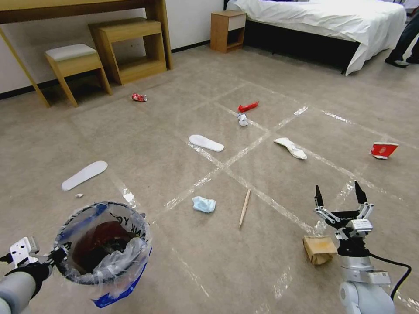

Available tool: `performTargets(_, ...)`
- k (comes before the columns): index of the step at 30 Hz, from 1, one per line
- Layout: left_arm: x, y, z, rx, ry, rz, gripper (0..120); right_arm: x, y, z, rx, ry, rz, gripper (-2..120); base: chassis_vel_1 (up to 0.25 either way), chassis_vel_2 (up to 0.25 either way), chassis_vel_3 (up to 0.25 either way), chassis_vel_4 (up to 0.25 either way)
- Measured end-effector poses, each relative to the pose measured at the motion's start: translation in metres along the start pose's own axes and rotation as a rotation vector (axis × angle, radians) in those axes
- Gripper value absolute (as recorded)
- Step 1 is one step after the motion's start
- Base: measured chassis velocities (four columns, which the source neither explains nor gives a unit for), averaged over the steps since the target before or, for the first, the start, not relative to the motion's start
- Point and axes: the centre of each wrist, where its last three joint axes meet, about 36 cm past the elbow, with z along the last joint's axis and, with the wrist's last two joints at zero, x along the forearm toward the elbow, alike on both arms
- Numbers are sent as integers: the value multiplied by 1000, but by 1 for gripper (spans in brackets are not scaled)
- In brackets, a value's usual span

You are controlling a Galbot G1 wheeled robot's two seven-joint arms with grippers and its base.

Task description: Pick up the trash bin and place the garbage on the floor into it.

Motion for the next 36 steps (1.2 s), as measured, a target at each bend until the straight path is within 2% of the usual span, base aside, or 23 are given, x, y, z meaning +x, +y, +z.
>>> performTargets(4, 0, 0, -1, -1, -3, -2, 0, 1, 0, 0, -2, 1, -5, 100, -88, 91, 111, -83)
performTargets(25, 5, 0, 2, -6, -6, -4, 0, -3, -8, -1, 16, 8, -6, 100, 0, 0, 0, 0)
performTargets(30, 3, 2, 2, -15, -6, -5, 0, -20, -40, 1, 49, 54, -20, 100, 0, 0, 0, 0)
performTargets(31, 3, 2, 2, -19, -7, -5, 0, -27, -59, 4, 79, 78, -44, 100, 0, 0, 0, 0)
performTargets(32, 3, 2, 2, -19, -7, -5, 0, -27, -59, 4, 79, 78, -44, 100, 0, 0, 0, 0)
performTargets(34, 2, 1, 1, -21, -9, -4, 0, -32, -79, 7, 116, 109, -76, 100, 0, 0, 0, 0)
performTargets(35, 2, 1, 1, -21, -9, -2, 0, -37, -109, 10, 168, 154, -142, 100, 0, 0, 0, 0)
performTargets(36, 2, 1, 1, -21, -9, -2, 0, -37, -109, 10, 168, 154, -142, 100, 0, 0, 0, 0)
